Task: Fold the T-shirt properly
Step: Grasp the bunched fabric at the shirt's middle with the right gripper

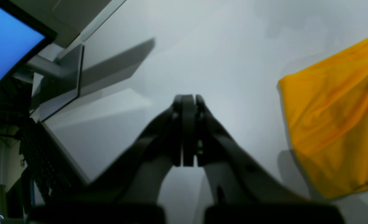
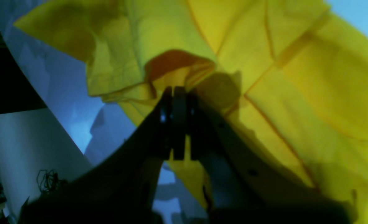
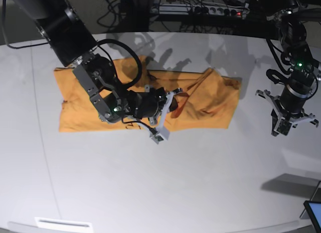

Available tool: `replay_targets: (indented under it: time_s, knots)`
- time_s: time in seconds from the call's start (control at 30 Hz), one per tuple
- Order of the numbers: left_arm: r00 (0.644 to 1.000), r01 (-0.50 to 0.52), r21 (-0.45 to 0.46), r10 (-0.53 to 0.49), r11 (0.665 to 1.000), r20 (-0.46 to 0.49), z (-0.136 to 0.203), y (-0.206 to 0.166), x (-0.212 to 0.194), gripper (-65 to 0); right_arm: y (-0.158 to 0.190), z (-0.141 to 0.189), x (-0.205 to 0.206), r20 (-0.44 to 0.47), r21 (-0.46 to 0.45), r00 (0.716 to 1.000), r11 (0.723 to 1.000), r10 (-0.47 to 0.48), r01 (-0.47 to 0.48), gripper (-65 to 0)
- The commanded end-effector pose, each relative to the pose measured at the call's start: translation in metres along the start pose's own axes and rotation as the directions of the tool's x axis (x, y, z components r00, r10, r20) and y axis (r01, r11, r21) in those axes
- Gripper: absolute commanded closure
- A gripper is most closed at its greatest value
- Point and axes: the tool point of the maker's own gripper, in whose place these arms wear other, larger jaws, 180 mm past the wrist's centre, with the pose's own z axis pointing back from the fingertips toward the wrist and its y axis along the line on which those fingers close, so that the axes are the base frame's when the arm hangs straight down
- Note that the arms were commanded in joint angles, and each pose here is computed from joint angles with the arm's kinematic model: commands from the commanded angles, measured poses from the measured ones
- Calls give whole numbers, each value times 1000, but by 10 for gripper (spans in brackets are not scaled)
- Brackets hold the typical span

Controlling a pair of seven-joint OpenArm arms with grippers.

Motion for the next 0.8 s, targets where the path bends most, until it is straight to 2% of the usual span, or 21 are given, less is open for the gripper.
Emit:
replay_targets:
  time_s: [0.0,0.33,0.6,0.67,0.77]
  knots:
    - [999,13,29,-14,999,34,3,11,11,0,5,8,25,59,7,998,999,35,-35,-4]
    - [999,14,28,-15,1000,35,3,11,11,0,3,20,53,64,-17,994,996,90,-89,-3]
    - [999,13,27,-14,1000,33,3,11,10,0,1,16,40,44,-14,997,998,66,-65,-13]
    - [999,14,26,-15,1000,34,3,10,10,0,1,13,33,34,-9,998,999,52,-51,-59]
    - [999,15,25,-15,1000,37,2,10,12,0,4,9,19,16,10,1000,1000,26,-26,-196]
